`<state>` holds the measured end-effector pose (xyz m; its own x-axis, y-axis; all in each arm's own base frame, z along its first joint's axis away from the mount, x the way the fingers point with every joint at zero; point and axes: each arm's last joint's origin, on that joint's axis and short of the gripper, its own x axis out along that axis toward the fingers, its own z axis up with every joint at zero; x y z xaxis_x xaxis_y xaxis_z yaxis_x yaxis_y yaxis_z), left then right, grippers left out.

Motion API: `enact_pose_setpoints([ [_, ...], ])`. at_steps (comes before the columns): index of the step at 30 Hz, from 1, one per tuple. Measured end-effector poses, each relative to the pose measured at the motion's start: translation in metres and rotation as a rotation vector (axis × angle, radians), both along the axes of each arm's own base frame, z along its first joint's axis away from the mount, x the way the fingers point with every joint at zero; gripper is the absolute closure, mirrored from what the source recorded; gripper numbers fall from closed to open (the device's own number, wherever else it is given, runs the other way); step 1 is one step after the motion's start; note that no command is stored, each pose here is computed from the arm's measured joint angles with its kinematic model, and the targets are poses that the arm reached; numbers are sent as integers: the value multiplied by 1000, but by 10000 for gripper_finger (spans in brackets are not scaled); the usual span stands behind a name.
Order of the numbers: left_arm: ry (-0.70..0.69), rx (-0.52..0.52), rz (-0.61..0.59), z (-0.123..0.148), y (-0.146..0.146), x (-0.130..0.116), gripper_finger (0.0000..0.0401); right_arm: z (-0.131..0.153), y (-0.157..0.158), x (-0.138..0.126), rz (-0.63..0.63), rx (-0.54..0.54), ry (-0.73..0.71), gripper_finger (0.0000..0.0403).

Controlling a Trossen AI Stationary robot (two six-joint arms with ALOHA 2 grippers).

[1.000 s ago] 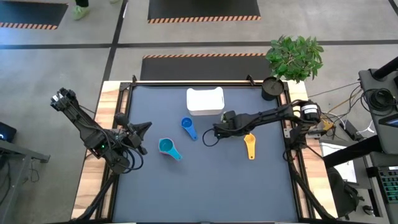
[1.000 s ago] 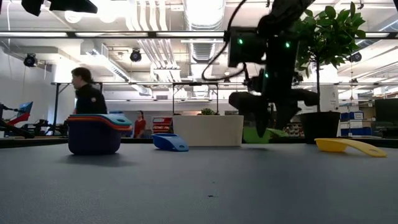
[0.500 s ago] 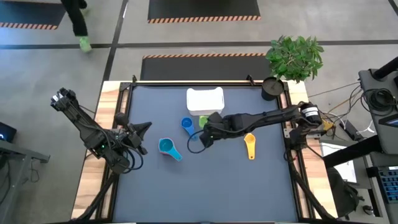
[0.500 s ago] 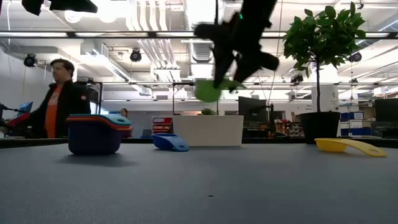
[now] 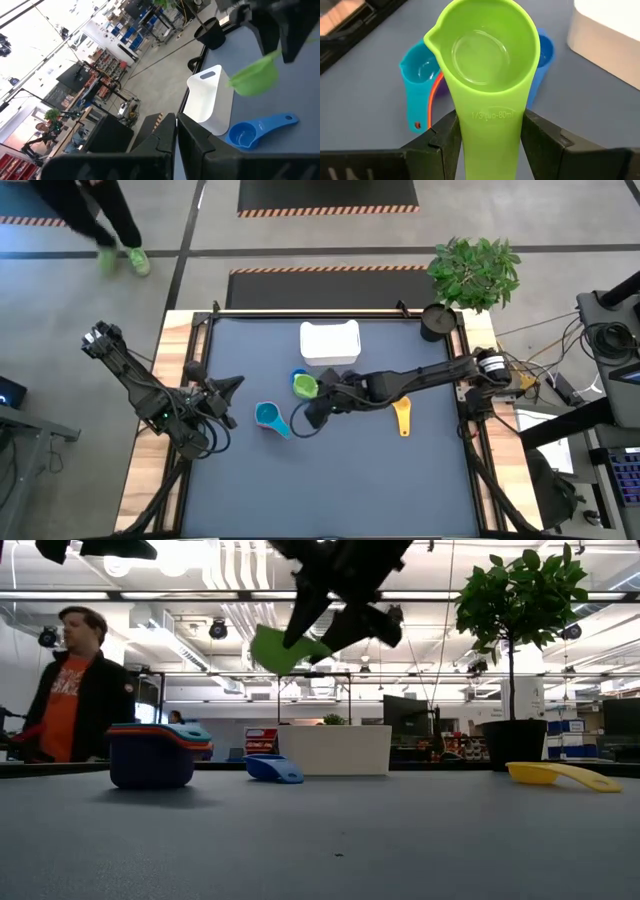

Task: Nest measuring cups in basket
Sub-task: Stack the green measuring cup on top of the light blue measuring cup

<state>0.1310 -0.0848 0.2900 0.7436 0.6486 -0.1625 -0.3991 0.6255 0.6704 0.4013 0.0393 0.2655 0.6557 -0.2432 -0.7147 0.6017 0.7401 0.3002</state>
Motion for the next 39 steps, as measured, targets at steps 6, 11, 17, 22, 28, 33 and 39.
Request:
enact_pose_setpoints([
  [6,-1,-1,1,0,0,0,401,-9,4,29,73,-49,11,234],
  [11,-1,-1,1,0,0,0,401,-13,8,57,156,-90,13,234],
  [17,-1,-1,0,0,0,0,401,-18,12,86,207,-128,58,234],
  [22,-1,-1,0,0,0,0,401,-28,16,102,242,-155,93,234],
  [28,0,-1,-1,0,0,0,401,-36,22,112,265,-165,97,234],
  [33,2,-2,-2,0,0,0,401,-40,26,110,270,-170,111,234],
  [39,2,-1,-2,0,0,0,401,-44,27,110,269,-171,119,225],
])
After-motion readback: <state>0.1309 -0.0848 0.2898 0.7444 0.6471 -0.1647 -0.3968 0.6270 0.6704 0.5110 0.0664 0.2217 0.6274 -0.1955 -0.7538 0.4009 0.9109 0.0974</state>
